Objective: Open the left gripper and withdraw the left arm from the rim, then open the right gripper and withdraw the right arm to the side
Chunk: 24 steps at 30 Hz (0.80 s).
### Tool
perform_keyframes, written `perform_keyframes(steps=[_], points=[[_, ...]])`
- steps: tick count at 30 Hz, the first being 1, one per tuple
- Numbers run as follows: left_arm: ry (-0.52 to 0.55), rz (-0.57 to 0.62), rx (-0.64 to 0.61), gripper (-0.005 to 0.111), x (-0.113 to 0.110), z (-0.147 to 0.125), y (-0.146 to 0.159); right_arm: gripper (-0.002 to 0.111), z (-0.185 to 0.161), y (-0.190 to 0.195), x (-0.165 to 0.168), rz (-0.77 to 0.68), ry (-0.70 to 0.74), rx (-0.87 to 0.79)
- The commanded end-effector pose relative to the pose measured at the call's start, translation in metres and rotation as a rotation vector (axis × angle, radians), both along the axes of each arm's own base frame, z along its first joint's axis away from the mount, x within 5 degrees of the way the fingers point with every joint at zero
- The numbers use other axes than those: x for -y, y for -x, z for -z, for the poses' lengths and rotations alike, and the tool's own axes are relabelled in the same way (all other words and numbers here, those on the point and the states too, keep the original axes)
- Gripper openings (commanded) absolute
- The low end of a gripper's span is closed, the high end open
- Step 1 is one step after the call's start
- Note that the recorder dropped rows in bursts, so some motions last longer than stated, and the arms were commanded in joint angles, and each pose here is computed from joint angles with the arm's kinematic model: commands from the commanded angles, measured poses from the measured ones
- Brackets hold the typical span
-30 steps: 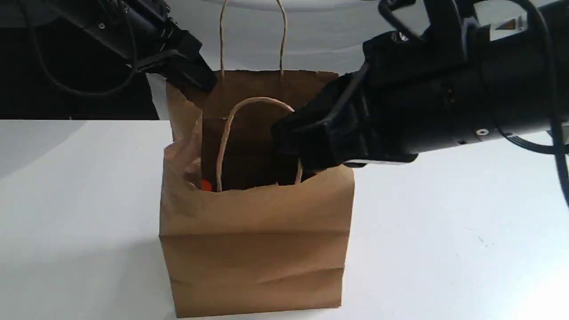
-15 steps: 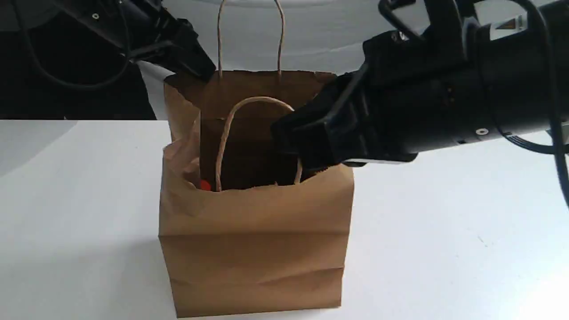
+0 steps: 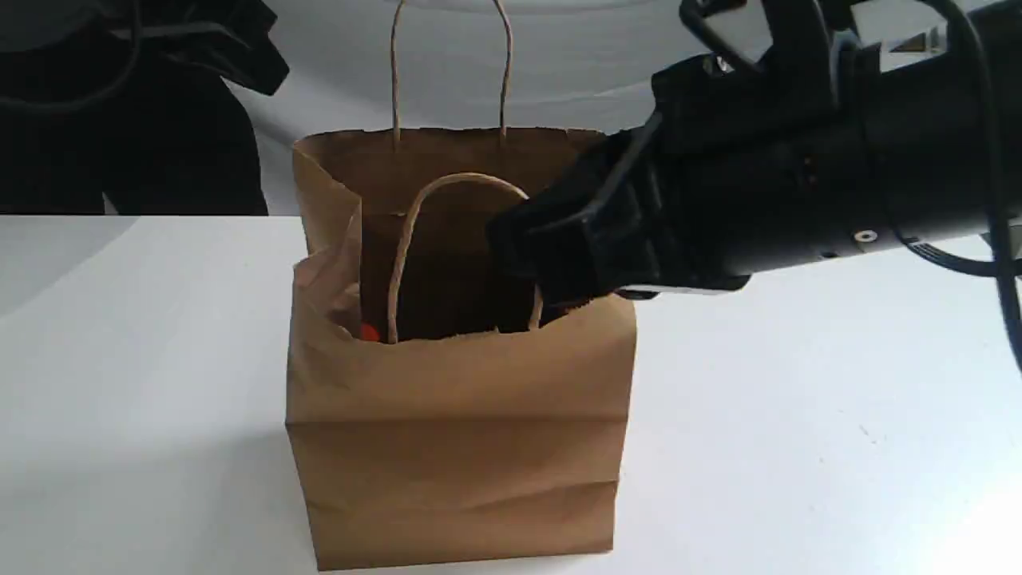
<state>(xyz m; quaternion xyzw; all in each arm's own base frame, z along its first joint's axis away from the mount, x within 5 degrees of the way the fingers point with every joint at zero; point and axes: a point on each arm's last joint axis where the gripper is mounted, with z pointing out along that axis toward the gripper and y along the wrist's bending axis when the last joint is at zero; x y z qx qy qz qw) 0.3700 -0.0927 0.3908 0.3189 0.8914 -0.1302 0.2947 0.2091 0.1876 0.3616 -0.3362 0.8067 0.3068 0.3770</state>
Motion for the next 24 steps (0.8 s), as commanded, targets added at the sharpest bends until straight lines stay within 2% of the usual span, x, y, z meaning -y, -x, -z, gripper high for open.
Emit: perform_keyframes(steps=[1, 7, 9, 20, 24], points=[[0.003, -0.003, 0.027, 0.0, -0.002, -0.009, 0.006, 0.006, 0.002, 0.001, 0.0, 0.001, -0.002, -0.013], [0.006, -0.005, 0.035, 0.0, -0.002, -0.013, 0.008, 0.049, 0.002, 0.001, 0.0, -0.005, 0.002, -0.005], [0.006, -0.005, 0.035, 0.0, -0.002, -0.013, 0.008, 0.057, 0.002, 0.001, 0.0, -0.005, 0.003, -0.004], [0.007, -0.005, 0.043, 0.0, -0.003, -0.016, 0.012, 0.059, -0.011, 0.012, 0.014, -0.008, 0.059, 0.096], [0.009, -0.005, 0.051, 0.0, -0.005, -0.022, 0.025, 0.052, -0.025, 0.026, 0.03, 0.033, 0.091, 0.145]])
